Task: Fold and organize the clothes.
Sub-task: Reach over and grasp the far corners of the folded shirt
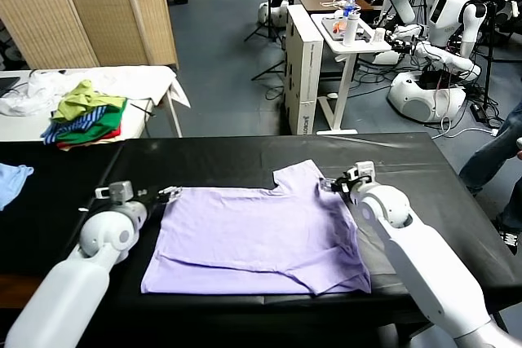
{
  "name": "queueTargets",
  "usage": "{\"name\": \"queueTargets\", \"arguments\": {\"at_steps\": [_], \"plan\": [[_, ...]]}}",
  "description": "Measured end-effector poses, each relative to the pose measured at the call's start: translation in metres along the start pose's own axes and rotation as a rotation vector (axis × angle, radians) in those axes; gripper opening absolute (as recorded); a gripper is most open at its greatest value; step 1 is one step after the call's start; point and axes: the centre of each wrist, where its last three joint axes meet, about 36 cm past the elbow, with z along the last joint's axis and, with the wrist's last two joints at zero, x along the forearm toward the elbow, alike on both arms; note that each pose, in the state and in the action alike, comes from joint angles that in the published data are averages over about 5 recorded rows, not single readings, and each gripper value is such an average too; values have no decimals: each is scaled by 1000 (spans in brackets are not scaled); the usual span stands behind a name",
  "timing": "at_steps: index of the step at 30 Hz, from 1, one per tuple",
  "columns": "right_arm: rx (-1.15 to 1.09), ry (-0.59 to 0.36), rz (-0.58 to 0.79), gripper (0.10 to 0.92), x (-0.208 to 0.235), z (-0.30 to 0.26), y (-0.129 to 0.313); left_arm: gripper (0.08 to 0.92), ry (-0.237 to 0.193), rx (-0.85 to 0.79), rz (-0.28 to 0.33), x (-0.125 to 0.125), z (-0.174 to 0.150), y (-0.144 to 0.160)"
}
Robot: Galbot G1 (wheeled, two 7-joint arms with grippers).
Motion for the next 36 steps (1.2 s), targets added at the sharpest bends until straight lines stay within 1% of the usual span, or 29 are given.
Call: {"name": "queueTargets", "arguments": {"at_steps": [3,5,10,15,18,21,24,26,27,30,31,32,34,36], "plan": [[-1,3,-4,906,-4,-1,3,907,4,-2,-3,-2,2,1],[-1,6,-5,889,-6,-1,3,907,5,-3,-2,-2,3,1],[-2,15,-8,805,-8,1,4,907,1,-6,1,-5,2,1],[-4,20,-12,785,-9,3,5,905,-4,-10,0,-9,1,1],[-6,23,-14,765,-9,5,6,884,-4,-15,2,-12,1,-1],[-8,26,-17,720,-9,7,6,860,-1,-15,7,-14,2,-3],[-8,28,-20,631,-9,8,7,830,1,-20,18,-15,4,-5],[-8,28,-22,563,-9,8,7,779,2,-24,24,-16,5,-5],[-8,28,-23,530,-9,8,7,740,2,-26,26,-16,6,-6],[-7,28,-23,387,-9,8,6,572,3,-28,28,-16,7,-6],[-7,27,-23,329,-9,8,6,496,3,-28,29,-15,8,-5],[-8,26,-23,287,-9,8,6,439,3,-29,31,-15,8,-5],[-8,23,-22,224,-9,9,6,327,3,-31,35,-15,9,-5],[-9,18,-20,191,-8,10,5,262,2,-34,39,-14,10,-5]]}}
